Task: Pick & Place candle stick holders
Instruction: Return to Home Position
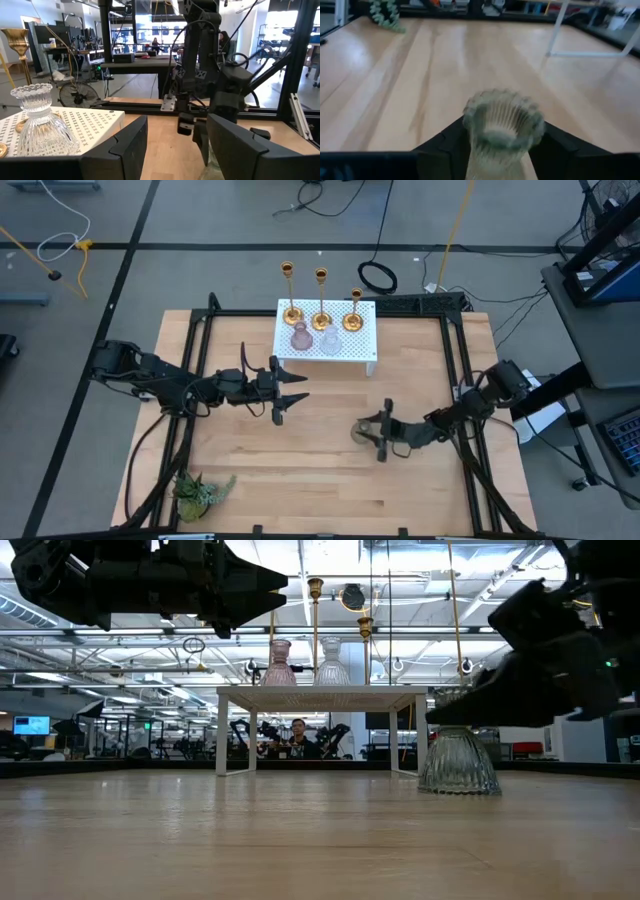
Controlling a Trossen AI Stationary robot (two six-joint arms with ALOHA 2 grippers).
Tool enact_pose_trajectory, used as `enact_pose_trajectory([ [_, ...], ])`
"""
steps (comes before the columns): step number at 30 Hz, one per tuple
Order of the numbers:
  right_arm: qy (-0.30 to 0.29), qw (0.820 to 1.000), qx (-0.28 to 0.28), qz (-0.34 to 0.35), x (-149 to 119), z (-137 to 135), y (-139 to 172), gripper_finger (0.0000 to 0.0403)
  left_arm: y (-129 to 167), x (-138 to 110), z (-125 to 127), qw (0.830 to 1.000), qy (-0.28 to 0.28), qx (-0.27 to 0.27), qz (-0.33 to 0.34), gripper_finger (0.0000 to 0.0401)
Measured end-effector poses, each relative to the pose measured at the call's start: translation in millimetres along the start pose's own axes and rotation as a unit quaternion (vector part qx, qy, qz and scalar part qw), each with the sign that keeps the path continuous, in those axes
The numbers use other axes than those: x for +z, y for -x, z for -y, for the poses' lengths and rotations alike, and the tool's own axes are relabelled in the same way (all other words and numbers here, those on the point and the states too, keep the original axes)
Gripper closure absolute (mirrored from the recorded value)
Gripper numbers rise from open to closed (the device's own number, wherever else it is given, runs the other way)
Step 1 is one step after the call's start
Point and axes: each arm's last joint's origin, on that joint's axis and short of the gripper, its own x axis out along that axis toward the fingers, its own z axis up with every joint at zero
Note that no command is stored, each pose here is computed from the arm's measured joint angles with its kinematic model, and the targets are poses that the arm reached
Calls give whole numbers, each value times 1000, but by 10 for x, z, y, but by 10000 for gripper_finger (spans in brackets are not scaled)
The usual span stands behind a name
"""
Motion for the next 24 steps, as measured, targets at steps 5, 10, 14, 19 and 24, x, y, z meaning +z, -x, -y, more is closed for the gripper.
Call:
enact_pose_trajectory([
  [5, 17, 999, -26, 25, 95, 123, -66, 273, 0, 0, 0, 1000, -2, 0, 0, 192],
  [10, 14, 998, -49, 33, 166, 232, -102, 271, 0, 0, 1, 1000, -2, 0, 0, 192],
  [14, 9, 995, -60, 77, 344, 290, -77, 264, 0, -1, 0, 1000, -1, 0, 0, 192],
  [19, 17, 985, -97, 143, 648, 465, -13, 273, 0, -2, 0, 1000, -1, 0, -1, 192],
  [24, 21, 968, -168, 183, 886, 802, 31, 271, 0, -2, 0, 1000, -1, 0, -1, 192],
])
